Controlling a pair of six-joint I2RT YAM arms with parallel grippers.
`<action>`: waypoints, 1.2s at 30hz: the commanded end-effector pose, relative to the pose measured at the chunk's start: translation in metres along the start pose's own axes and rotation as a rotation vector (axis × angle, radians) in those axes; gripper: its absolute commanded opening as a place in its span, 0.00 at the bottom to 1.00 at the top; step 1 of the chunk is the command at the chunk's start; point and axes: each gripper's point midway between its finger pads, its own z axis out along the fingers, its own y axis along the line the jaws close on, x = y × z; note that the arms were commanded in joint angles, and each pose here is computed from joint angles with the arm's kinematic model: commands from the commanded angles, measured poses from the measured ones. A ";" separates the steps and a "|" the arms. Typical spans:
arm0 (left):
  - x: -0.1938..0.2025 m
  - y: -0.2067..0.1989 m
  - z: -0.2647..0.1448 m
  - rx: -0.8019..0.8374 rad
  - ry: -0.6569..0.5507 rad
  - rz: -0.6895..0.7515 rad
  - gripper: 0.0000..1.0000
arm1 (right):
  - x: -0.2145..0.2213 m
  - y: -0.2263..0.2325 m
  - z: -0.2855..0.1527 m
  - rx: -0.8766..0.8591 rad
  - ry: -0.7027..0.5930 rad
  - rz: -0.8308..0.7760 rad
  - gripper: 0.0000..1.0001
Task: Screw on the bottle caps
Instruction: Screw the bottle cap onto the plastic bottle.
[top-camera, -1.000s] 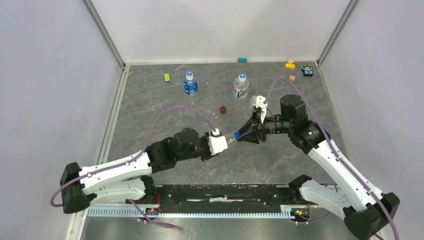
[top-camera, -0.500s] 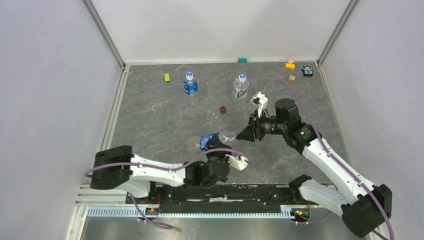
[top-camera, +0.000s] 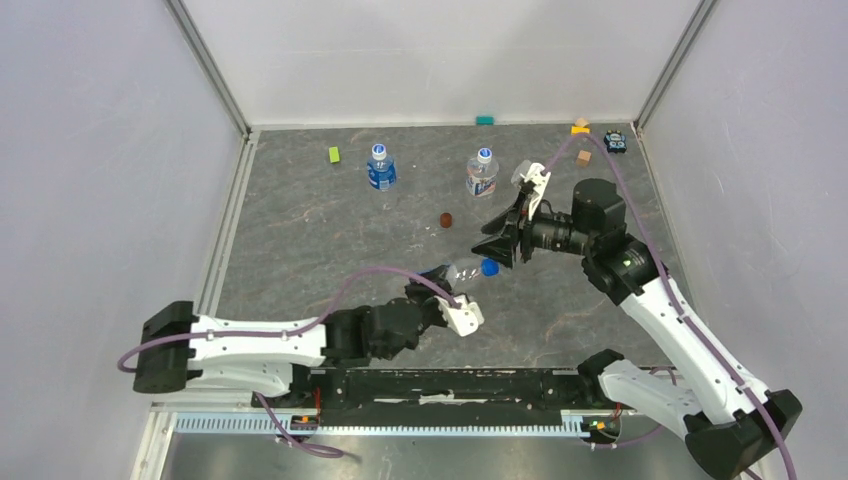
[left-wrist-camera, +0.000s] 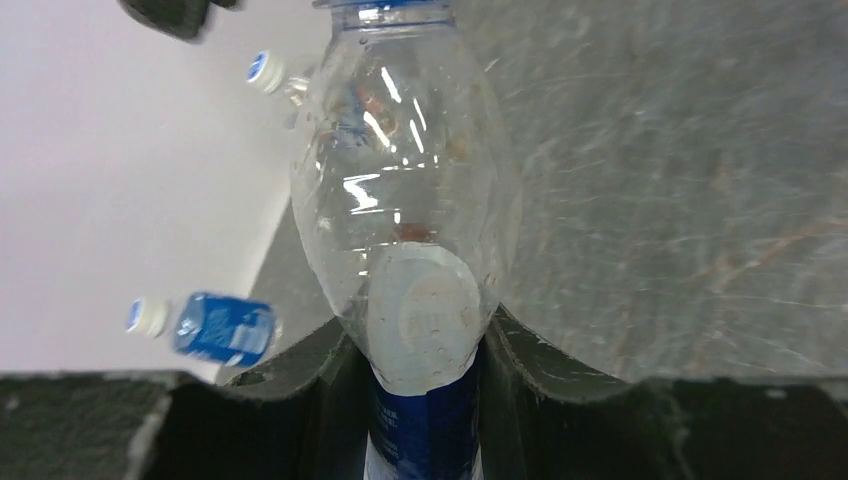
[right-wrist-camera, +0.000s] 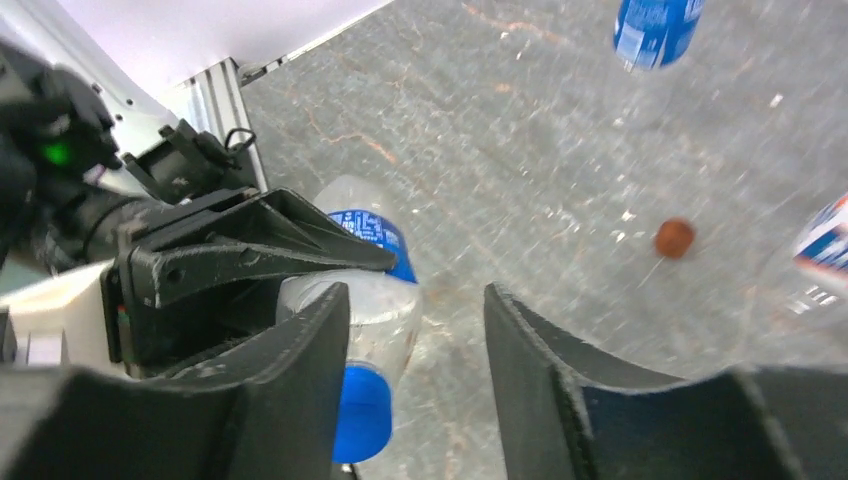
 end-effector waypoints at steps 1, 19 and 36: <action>-0.024 -0.019 -0.008 0.291 -0.139 -0.194 0.23 | -0.042 0.019 -0.020 -0.062 -0.072 -0.323 0.59; -0.055 -0.003 -0.038 0.625 -0.290 -0.425 0.26 | -0.012 0.082 -0.050 -0.424 -0.069 -0.635 0.57; -0.078 0.001 -0.046 0.689 -0.384 -0.464 0.25 | 0.005 0.082 -0.046 -0.484 -0.042 -0.603 0.49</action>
